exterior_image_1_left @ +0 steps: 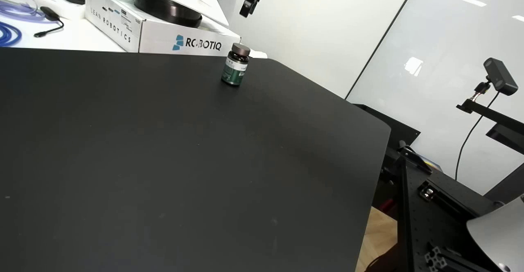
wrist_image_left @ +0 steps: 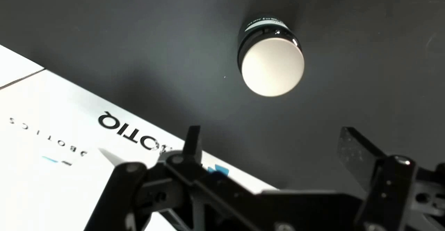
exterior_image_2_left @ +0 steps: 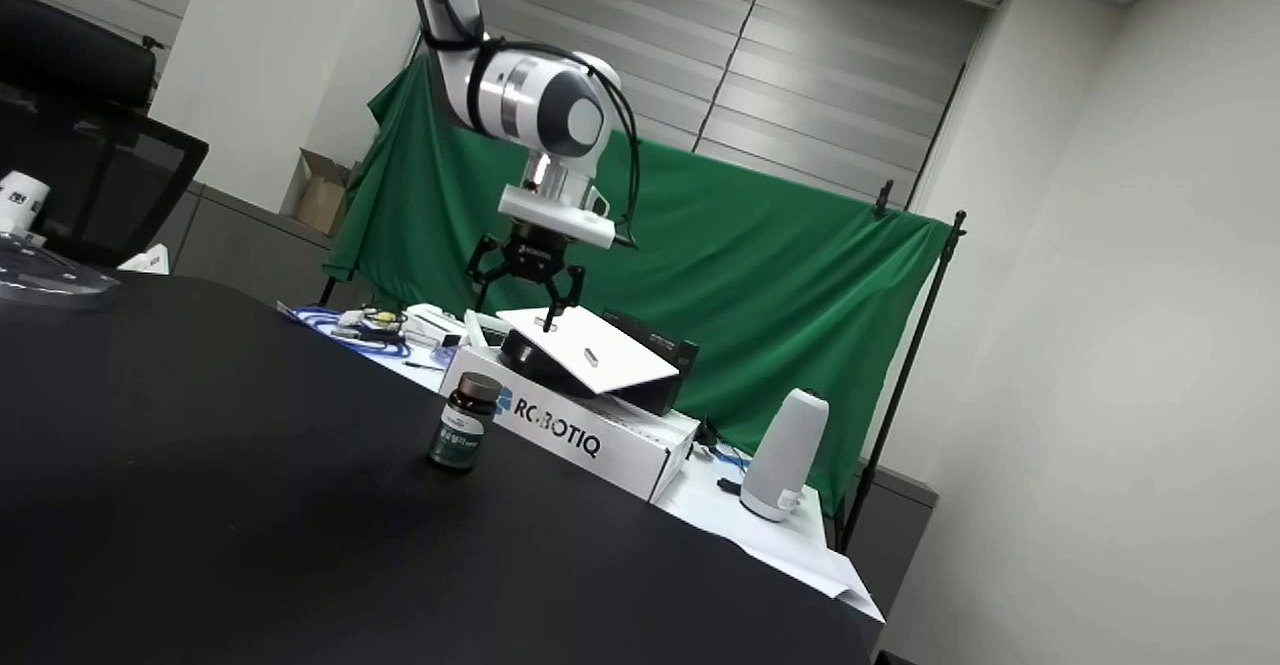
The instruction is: Move the bottle backwards
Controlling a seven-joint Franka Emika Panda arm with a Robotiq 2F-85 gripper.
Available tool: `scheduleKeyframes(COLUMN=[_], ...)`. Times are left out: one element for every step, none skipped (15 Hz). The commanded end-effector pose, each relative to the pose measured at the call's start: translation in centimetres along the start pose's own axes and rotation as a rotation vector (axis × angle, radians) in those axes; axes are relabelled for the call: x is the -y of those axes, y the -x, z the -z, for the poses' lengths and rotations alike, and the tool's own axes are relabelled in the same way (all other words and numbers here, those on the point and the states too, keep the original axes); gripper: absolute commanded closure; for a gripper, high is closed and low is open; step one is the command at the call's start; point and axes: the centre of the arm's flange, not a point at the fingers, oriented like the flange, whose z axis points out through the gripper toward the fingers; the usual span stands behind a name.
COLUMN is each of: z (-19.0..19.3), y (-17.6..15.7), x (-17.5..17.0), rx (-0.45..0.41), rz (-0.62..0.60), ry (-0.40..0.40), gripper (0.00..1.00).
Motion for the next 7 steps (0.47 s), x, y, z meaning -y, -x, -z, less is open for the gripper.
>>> scheduleKeyframes(z=[5.4,5.8,4.1,4.8,5.2,5.3,5.2], y=[4.3,5.4,1.9,2.8,3.5,3.8,4.0], x=[0.7,0.9,-0.3,-0.2,-0.1,0.0,0.2], rx=[-0.008,0.011,-0.009,0.001,0.006,0.010,0.013], rz=[0.003,0.014,0.002,0.006,0.008,0.009,0.010], ry=[-0.007,-0.026,0.000,-0.007,-0.009,-0.011,-0.013], gripper=[0.00,0.00,0.00,0.00,0.00,0.00,0.00])
